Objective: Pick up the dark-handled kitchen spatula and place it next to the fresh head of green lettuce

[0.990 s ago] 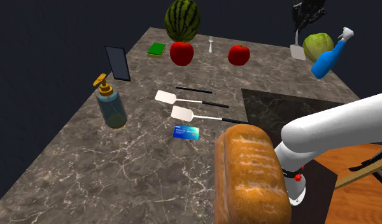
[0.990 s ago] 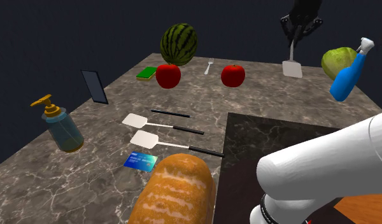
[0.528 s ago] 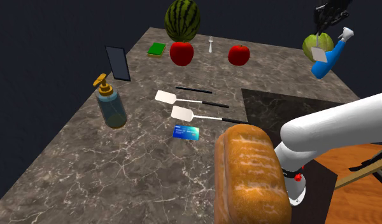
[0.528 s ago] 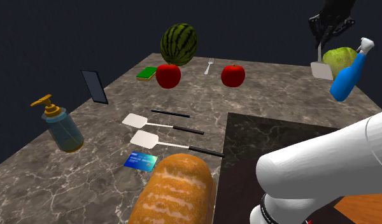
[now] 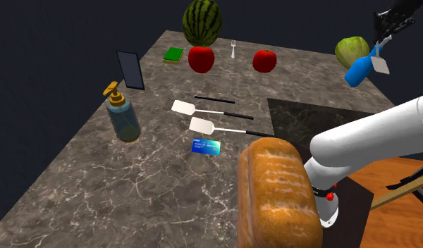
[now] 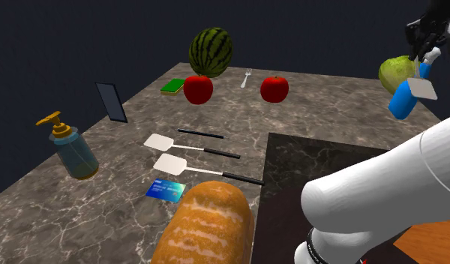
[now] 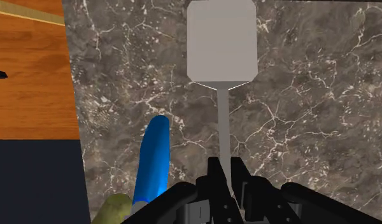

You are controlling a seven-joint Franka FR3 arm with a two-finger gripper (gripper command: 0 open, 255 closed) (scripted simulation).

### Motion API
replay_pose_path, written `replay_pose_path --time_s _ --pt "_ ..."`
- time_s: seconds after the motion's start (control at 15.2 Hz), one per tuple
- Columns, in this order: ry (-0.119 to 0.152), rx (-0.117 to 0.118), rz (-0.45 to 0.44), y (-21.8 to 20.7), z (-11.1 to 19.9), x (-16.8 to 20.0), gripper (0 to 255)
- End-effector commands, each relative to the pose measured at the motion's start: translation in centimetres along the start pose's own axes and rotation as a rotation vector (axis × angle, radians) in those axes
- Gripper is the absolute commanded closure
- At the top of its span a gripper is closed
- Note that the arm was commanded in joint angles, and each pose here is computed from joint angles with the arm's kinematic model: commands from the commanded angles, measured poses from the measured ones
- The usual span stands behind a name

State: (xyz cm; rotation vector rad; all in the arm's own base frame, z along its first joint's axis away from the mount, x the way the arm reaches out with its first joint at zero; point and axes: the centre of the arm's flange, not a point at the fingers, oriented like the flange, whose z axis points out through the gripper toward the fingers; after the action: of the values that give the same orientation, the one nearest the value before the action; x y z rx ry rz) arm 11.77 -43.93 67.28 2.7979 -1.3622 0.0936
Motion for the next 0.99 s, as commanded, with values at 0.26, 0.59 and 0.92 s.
replay_pose_path --time_s 0.26,0.59,0.92 --pt "0.0 0.0 -0.002 7.9 -0.1 0.1 255" --pt "0.0 0.0 -0.002 12.9 1.0 0.1 255" --pt "0.0 0.0 -0.002 12.9 3.6 0.0 255"
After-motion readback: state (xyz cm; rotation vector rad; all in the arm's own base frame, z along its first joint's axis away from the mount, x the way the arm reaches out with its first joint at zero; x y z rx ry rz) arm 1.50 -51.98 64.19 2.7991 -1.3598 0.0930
